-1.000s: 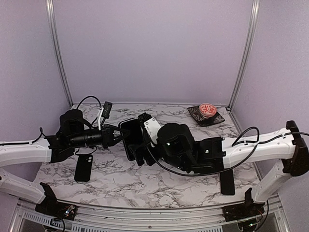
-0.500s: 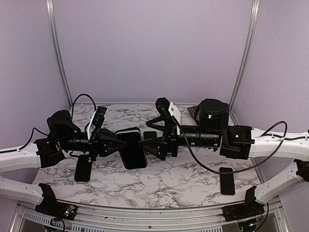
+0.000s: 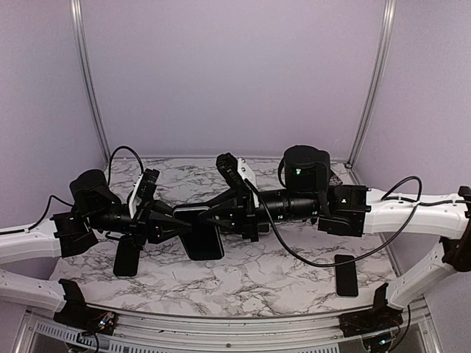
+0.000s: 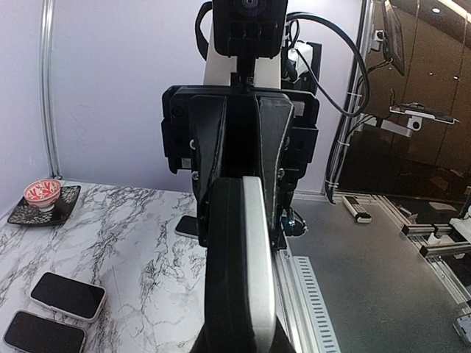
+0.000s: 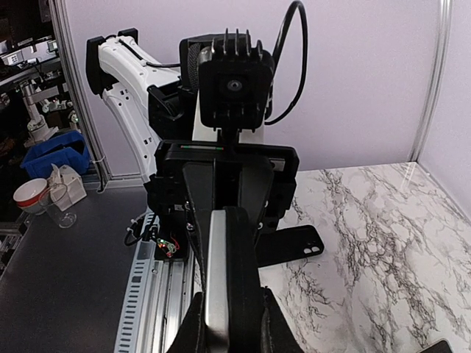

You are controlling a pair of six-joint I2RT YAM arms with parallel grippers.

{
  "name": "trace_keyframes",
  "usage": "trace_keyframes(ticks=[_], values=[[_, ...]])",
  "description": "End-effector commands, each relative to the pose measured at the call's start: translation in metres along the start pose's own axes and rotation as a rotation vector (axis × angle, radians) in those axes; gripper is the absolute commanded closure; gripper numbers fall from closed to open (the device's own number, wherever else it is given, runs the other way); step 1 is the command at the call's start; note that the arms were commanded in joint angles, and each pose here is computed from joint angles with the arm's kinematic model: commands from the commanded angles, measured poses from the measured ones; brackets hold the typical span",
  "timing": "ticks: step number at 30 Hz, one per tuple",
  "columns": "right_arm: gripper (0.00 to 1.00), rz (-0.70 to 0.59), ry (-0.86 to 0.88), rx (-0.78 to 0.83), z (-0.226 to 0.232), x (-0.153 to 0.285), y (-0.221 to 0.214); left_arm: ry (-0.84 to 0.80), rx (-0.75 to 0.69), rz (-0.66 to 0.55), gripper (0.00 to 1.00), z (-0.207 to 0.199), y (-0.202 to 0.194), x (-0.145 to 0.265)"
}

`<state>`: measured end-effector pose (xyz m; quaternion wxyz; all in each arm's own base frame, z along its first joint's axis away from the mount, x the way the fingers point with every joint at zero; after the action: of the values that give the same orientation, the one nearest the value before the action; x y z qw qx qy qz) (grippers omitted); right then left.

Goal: Put the phone into the phone case

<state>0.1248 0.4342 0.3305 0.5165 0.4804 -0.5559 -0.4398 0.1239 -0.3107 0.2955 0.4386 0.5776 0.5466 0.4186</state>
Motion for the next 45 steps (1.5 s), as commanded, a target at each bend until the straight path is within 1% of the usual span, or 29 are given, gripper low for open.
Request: trace_keyframes(ticks=[1, 2, 3, 4, 5, 8, 11, 12, 14, 16, 17, 20, 22, 23, 24, 25, 26, 27, 28, 33, 38, 39, 40, 41, 42, 43, 45], values=[[0.75, -0.013, -0.023, 0.035, -0.003, 0.005, 0.015, -0.057, -0.063, -0.075, 1.0, -0.017, 0.024, 0.003], [0.45, 0.001, -0.046, 0.026, -0.006, 0.007, 0.01, -0.055, -0.06, -0.077, 1.0, -0.017, 0.025, 0.003], [0.31, 0.01, -0.058, 0.02, -0.006, 0.009, 0.005, -0.053, -0.06, -0.082, 1.0, -0.017, 0.027, 0.004], [0.24, 0.024, -0.073, 0.013, -0.007, 0.011, -0.002, -0.05, -0.064, -0.088, 1.0, -0.018, 0.028, 0.005], [0.22, 0.039, -0.092, 0.004, -0.009, 0.013, -0.009, -0.046, -0.069, -0.094, 1.0, -0.018, 0.03, 0.005], [0.22, 0.087, -0.129, -0.026, -0.01, 0.017, -0.036, -0.034, -0.078, -0.108, 1.0, -0.018, 0.033, 0.007], [0.28, 0.105, -0.097, -0.085, -0.004, 0.012, -0.053, -0.035, -0.077, -0.109, 1.0, -0.019, 0.033, 0.007], [0.33, 0.11, -0.078, -0.105, -0.002, 0.009, -0.058, -0.035, -0.075, -0.109, 1.0, -0.018, 0.033, 0.007], [0.61, 0.109, -0.024, -0.127, 0.005, 0.002, -0.063, -0.038, -0.071, -0.109, 1.0, -0.019, 0.033, 0.007], [0.96, 0.1, 0.0, -0.13, 0.007, -0.004, -0.062, -0.042, -0.066, -0.107, 1.0, -0.019, 0.033, 0.007], [1.0, 0.098, 0.002, -0.128, 0.006, -0.006, -0.061, -0.043, -0.064, -0.107, 1.0, -0.019, 0.033, 0.007], [1.0, 0.068, -0.013, -0.104, 0.003, -0.004, -0.049, -0.043, -0.057, -0.111, 1.0, -0.019, 0.035, 0.007], [1.0, 0.023, -0.024, -0.079, 0.002, 0.001, -0.036, -0.026, -0.049, -0.118, 1.0, -0.017, 0.036, 0.007], [1.0, -0.007, -0.029, -0.064, 0.003, 0.006, -0.027, -0.016, -0.044, -0.121, 0.93, -0.015, 0.036, 0.008], [1.0, -0.031, -0.033, -0.051, 0.003, 0.01, -0.019, -0.007, -0.039, -0.124, 0.71, -0.013, 0.037, 0.008], [1.0, -0.055, -0.034, -0.039, 0.004, 0.013, -0.012, 0.001, -0.029, -0.126, 0.56, -0.012, 0.037, 0.007], [1.0, -0.079, -0.035, -0.03, 0.005, 0.016, -0.004, 0.001, -0.023, -0.125, 0.46, -0.011, 0.037, 0.007], [1.0, -0.102, -0.03, -0.019, 0.006, 0.02, 0.003, 0.001, -0.017, -0.125, 0.4, -0.011, 0.037, 0.006], [1.0, -0.131, -0.025, -0.005, 0.008, 0.024, 0.012, 0.002, -0.009, -0.123, 0.38, -0.01, 0.037, 0.005], [1.0, -0.245, -0.024, 0.048, 0.014, 0.041, 0.041, 0.012, 0.029, -0.122, 0.37, -0.004, 0.035, 0.002], [1.0, -0.269, -0.034, 0.06, 0.012, 0.042, 0.05, -0.002, 0.072, -0.119, 0.38, -0.001, 0.033, -0.003], [1.0, -0.27, -0.035, 0.06, 0.011, 0.041, 0.05, -0.008, 0.087, -0.117, 0.39, 0.0, 0.031, -0.004], [1.0, -0.269, -0.037, 0.059, 0.01, 0.04, 0.05, -0.018, 0.101, -0.117, 0.44, -0.001, 0.031, -0.006], [1.0, -0.271, -0.036, 0.059, 0.01, 0.04, 0.05, -0.027, 0.119, -0.113, 0.57, -0.001, 0.03, -0.008], [1.0, -0.274, -0.036, 0.059, 0.01, 0.039, 0.05, -0.034, 0.126, -0.111, 0.86, -0.001, 0.029, -0.009], [1.0, -0.277, -0.037, 0.06, 0.01, 0.039, 0.05, -0.037, 0.129, -0.109, 1.0, -0.002, 0.029, -0.01], [1.0, -0.274, -0.039, 0.06, 0.01, 0.039, 0.049, -0.061, 0.108, -0.109, 1.0, -0.008, 0.029, -0.008]])
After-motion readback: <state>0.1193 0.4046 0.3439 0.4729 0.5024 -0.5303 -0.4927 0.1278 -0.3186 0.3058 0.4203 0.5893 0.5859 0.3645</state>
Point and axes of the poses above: each gripper's point midway between its finger pads, its own x axis back along the fingers, its own z axis along the line the jaws close on, y = z × x, the point moved 1 cm from there along x, back along the fingers, and after that the axes turned 8 degrees about x, right-handed, at the moved point
